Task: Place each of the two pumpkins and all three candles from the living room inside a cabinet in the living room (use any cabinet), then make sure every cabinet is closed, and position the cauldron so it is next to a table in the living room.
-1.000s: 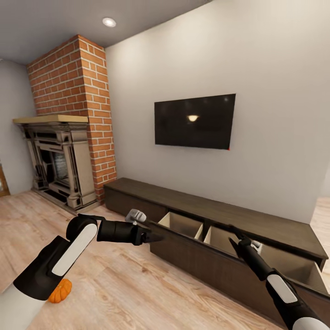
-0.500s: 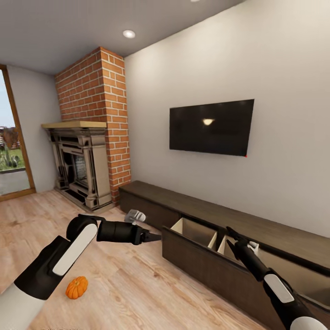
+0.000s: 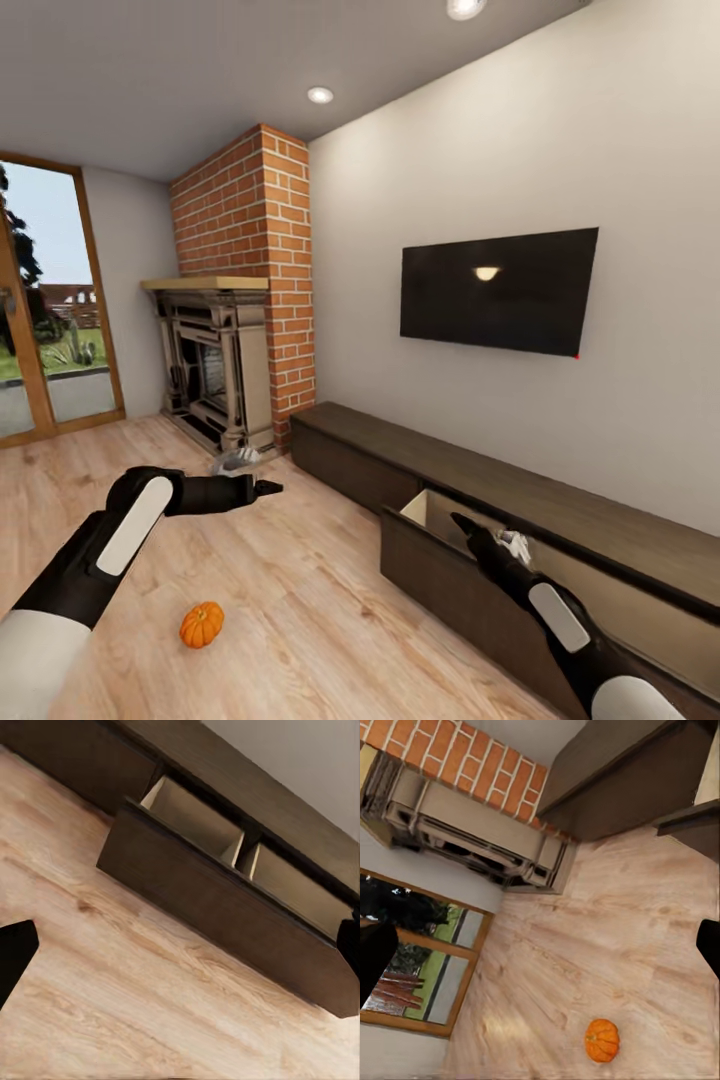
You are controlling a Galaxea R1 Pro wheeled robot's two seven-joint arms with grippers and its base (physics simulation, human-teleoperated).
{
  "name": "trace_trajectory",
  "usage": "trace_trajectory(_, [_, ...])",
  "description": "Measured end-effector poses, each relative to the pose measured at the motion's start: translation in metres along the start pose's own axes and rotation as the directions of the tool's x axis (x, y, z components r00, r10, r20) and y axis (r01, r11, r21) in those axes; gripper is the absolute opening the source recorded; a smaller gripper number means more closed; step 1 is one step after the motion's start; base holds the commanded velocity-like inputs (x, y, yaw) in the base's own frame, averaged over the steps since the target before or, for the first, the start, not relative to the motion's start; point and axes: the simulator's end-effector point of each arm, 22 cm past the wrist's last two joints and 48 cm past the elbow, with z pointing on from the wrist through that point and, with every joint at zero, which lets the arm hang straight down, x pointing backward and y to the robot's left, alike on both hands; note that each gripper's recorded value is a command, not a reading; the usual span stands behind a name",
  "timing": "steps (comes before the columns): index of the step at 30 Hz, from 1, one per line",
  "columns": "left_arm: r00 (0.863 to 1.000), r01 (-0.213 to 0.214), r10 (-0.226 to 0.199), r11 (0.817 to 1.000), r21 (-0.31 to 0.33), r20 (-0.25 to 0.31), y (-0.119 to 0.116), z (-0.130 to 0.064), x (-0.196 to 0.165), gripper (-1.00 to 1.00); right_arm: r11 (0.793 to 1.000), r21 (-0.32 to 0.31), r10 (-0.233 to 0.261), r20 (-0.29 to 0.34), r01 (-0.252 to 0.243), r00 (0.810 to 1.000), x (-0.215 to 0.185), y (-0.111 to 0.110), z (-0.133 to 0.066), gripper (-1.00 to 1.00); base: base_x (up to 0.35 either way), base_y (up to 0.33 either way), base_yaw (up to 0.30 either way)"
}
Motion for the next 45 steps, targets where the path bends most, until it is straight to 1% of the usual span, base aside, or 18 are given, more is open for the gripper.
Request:
trace_trajectory(2, [1.0, 0.024, -0.024, 0.998, -0.065, -0.006, 0.019, -0.001, -0.001, 1.0, 0.998, 0.038, -0.049, -0.011, 0.049, 0.999, 0.007, 0.009, 0.007, 1.0, 0.0, 0.0, 0.212])
trace_trajectory(5, [0.999, 0.051, -0.05, 0.984, -0.172, 0.008, 0.047, -0.01, -0.009, 1.0, 0.988, 0.099, -0.114, -0.024, 0.115, 0.993, 0.017, 0.018, 0.014, 1.0, 0.0, 0.0, 0.211])
trace_trajectory(10, [0.997, 0.081, -0.076, 0.959, -0.272, 0.028, 0.071, -0.024, -0.02, 1.0, 0.972, 0.146, -0.181, -0.034, 0.184, 0.983, 0.018, 0.036, 0.022, 1.0, 0.0, 0.0, 0.211])
trace_trajectory(11, [0.996, 0.088, -0.083, 0.949, -0.302, 0.03, 0.078, -0.027, -0.021, 1.0, 0.961, 0.168, -0.213, -0.049, 0.218, 0.976, 0.026, 0.041, 0.026, 1.0, 0.0, 0.0, 0.211])
trace_trajectory(13, [0.996, 0.093, -0.088, 0.943, -0.321, 0.032, 0.081, -0.031, -0.024, 1.0, 0.945, 0.198, -0.253, -0.064, 0.261, 0.965, 0.031, 0.047, 0.029, 1.0, 0.0, 0.0, 0.211])
trace_trajectory(16, [0.995, 0.095, -0.088, 0.935, -0.343, 0.036, 0.084, -0.037, -0.029, 1.0, 0.92, 0.233, -0.307, -0.075, 0.316, 0.949, 0.032, 0.057, 0.033, 1.0, 0.0, 0.0, 0.211])
trace_trajectory(17, [0.995, 0.097, -0.087, 0.926, -0.364, 0.044, 0.088, -0.04, -0.032, 1.0, 0.911, 0.244, -0.324, -0.08, 0.334, 0.943, 0.033, 0.061, 0.034, 1.0, 0.0, 0.0, 0.211])
trace_trajectory(19, [0.995, 0.1, -0.085, 0.916, -0.389, 0.056, 0.091, -0.044, -0.038, 1.0, 0.904, 0.25, -0.336, -0.081, 0.346, 0.938, 0.032, 0.067, 0.034, 1.0, 0.0, 0.0, 0.211])
trace_trajectory(22, [0.993, 0.111, -0.076, 0.877, -0.468, 0.093, 0.106, -0.056, -0.048, 1.0, 0.896, 0.259, -0.351, -0.083, 0.36, 0.933, 0.03, 0.075, 0.034, 1.0, 0.0, 0.0, 0.211])
trace_trajectory(25, [0.989, 0.13, -0.072, 0.843, -0.522, 0.13, 0.117, -0.065, -0.057, 1.0, 0.892, 0.267, -0.356, -0.082, 0.365, 0.931, 0.027, 0.081, 0.034, 1.0, 0.0, 0.0, 0.212])
trace_trajectory(27, [0.988, 0.141, -0.08, 0.83, -0.54, 0.135, 0.123, -0.067, -0.058, 1.0, 0.888, 0.278, -0.358, -0.081, 0.366, 0.93, 0.023, 0.083, 0.032, 1.0, 0.0, 0.0, 0.211])
trace_trajectory(28, [0.987, 0.151, -0.095, 0.816, -0.558, 0.128, 0.13, -0.065, -0.052, 1.0, 0.881, 0.295, -0.362, -0.08, 0.369, 0.929, 0.02, 0.084, 0.032, 1.0, 0.0, 0.0, 0.211])
trace_trajectory(31, [0.988, 0.15, -0.101, 0.811, -0.566, 0.118, 0.128, -0.063, -0.051, 1.0, 0.868, 0.301, -0.386, -0.089, 0.394, 0.918, 0.019, 0.093, 0.032, 1.0, 0.0, 0.0, 0.211])
trace_trajectory(34, [0.988, 0.149, -0.104, 0.813, -0.564, 0.11, 0.121, -0.059, -0.051, 1.0, 0.847, 0.311, -0.42, -0.106, 0.431, 0.901, 0.021, 0.1, 0.032, 1.0, 0.0, 0.0, 0.211])
trace_trajectory(38, [0.988, 0.152, -0.106, 0.815, -0.559, 0.115, 0.116, -0.058, -0.053, 1.0, 0.826, 0.342, -0.438, -0.11, 0.447, 0.892, 0.018, 0.101, 0.029, 1.0, 0.0, 0.0, 0.211])
trace_trajectory(40, [0.987, 0.155, -0.104, 0.815, -0.558, 0.121, 0.115, -0.059, -0.055, 1.0, 0.81, 0.356, -0.456, -0.115, 0.465, 0.883, 0.016, 0.104, 0.03, 1.0, 0.0, 0.0, 0.2])
trace_trajectory(44, [0.987, 0.158, -0.102, 0.801, -0.577, 0.127, 0.117, -0.063, -0.056, 1.0, 0.744, 0.42, -0.509, -0.147, 0.52, 0.848, 0.014, 0.106, 0.027, 1.0, 0.0, 0.0, 0.148])
trace_trajectory(45, [0.986, 0.159, -0.102, 0.792, -0.59, 0.129, 0.12, -0.065, -0.056, 1.0, 0.708, 0.457, -0.521, -0.176, 0.538, 0.835, 0.018, 0.102, 0.024, 1.0, 0.0, 0.0, 0.075])
